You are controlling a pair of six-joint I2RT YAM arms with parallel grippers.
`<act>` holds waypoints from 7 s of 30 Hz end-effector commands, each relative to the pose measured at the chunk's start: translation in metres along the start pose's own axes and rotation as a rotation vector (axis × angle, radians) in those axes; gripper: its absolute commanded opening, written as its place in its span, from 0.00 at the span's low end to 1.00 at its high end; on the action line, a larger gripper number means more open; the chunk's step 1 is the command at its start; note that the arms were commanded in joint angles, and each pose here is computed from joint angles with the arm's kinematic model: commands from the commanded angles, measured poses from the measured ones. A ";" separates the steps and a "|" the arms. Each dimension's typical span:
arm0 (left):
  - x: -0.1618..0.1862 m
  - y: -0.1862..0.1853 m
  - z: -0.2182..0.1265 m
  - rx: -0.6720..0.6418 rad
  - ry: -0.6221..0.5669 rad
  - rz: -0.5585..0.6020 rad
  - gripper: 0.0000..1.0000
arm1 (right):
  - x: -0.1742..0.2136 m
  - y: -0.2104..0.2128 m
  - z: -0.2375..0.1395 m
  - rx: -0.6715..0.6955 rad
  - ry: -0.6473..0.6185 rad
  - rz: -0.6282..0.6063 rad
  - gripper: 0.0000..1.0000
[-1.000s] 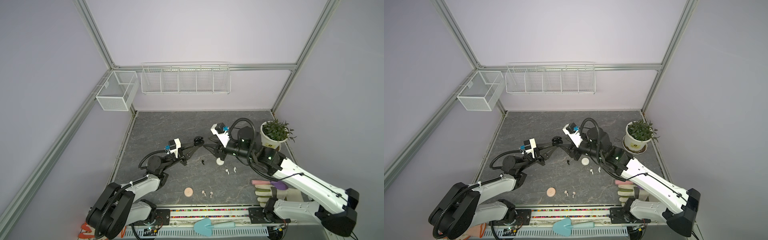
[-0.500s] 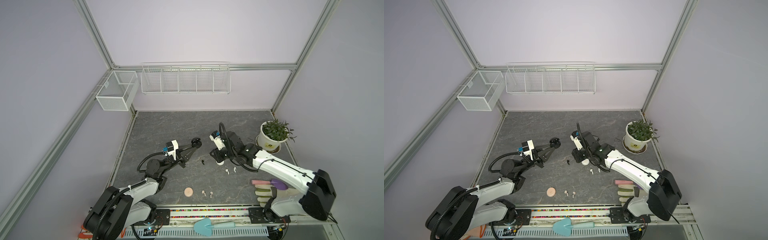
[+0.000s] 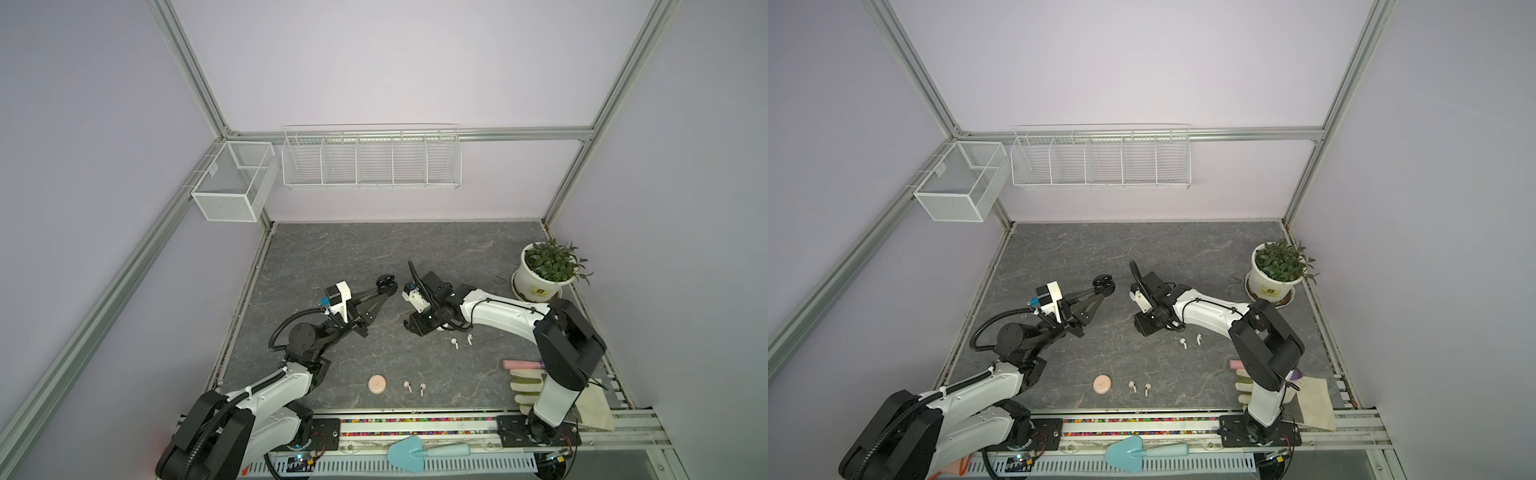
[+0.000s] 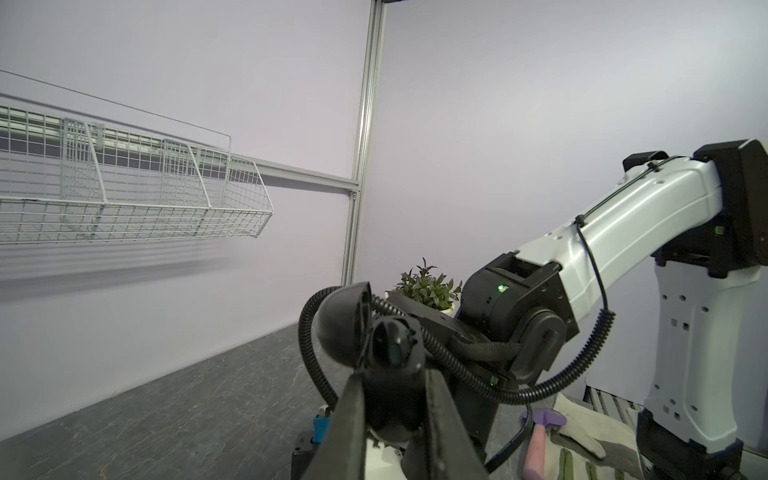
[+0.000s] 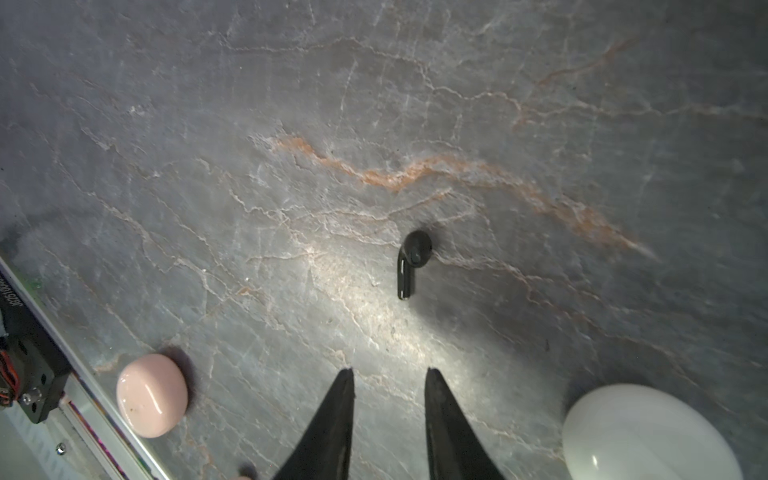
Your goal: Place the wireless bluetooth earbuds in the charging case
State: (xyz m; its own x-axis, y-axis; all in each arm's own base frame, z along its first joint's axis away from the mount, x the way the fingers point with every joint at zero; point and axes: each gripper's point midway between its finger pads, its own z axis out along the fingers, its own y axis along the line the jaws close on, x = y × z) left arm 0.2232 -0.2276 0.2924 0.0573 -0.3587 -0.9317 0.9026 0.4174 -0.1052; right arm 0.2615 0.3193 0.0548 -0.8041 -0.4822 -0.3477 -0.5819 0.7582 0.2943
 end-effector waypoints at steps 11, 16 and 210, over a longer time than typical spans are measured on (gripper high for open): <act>0.003 0.001 -0.002 -0.011 0.004 -0.004 0.00 | -0.018 -0.006 0.022 0.036 0.038 -0.032 0.40; 0.003 0.001 -0.002 -0.010 0.005 -0.005 0.00 | -0.023 -0.008 0.027 0.047 0.042 -0.034 0.40; 0.004 0.037 0.000 -0.171 -0.075 -0.129 0.00 | 0.012 0.033 -0.120 -0.171 -0.334 -0.117 0.37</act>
State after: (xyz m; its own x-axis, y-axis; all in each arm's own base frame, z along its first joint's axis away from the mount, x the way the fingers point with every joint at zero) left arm 0.2552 -0.2224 0.2812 -0.0635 -0.4560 -0.8877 0.8389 0.4574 -0.2950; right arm 0.2358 0.2858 0.2090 -0.6092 -0.2613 -0.7487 -0.6984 0.6240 0.3505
